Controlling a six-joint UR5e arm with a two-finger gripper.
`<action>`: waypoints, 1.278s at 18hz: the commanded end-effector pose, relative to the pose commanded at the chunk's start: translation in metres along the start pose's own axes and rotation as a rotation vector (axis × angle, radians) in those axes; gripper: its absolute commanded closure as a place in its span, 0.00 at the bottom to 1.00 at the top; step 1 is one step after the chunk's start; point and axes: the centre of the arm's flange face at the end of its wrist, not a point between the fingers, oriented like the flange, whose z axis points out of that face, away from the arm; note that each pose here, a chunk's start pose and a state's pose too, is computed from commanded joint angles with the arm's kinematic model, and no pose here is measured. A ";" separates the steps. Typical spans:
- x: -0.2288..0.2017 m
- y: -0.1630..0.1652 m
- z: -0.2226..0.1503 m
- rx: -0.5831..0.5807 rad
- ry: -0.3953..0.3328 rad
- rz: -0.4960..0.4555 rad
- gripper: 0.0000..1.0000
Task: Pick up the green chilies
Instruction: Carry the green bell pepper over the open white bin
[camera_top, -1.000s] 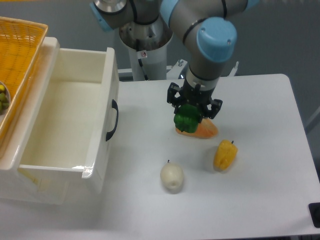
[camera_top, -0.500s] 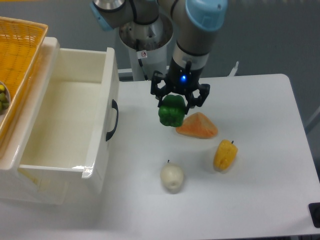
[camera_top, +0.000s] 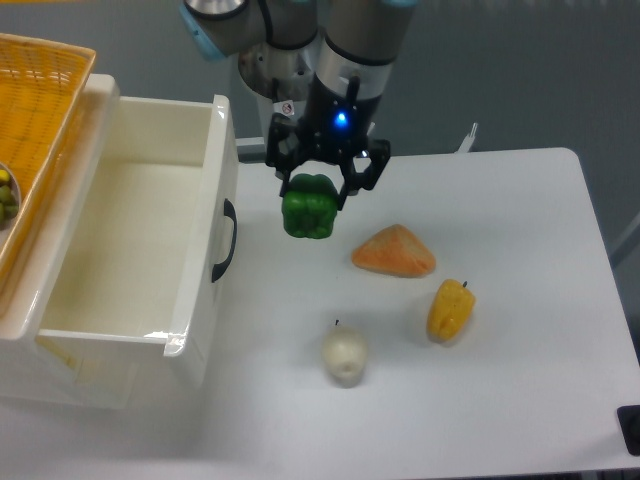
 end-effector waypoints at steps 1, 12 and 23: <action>0.008 0.003 0.001 -0.016 0.017 -0.002 0.72; 0.058 0.019 -0.008 -0.032 0.073 -0.001 0.72; 0.085 0.025 0.014 -0.074 0.100 0.031 0.72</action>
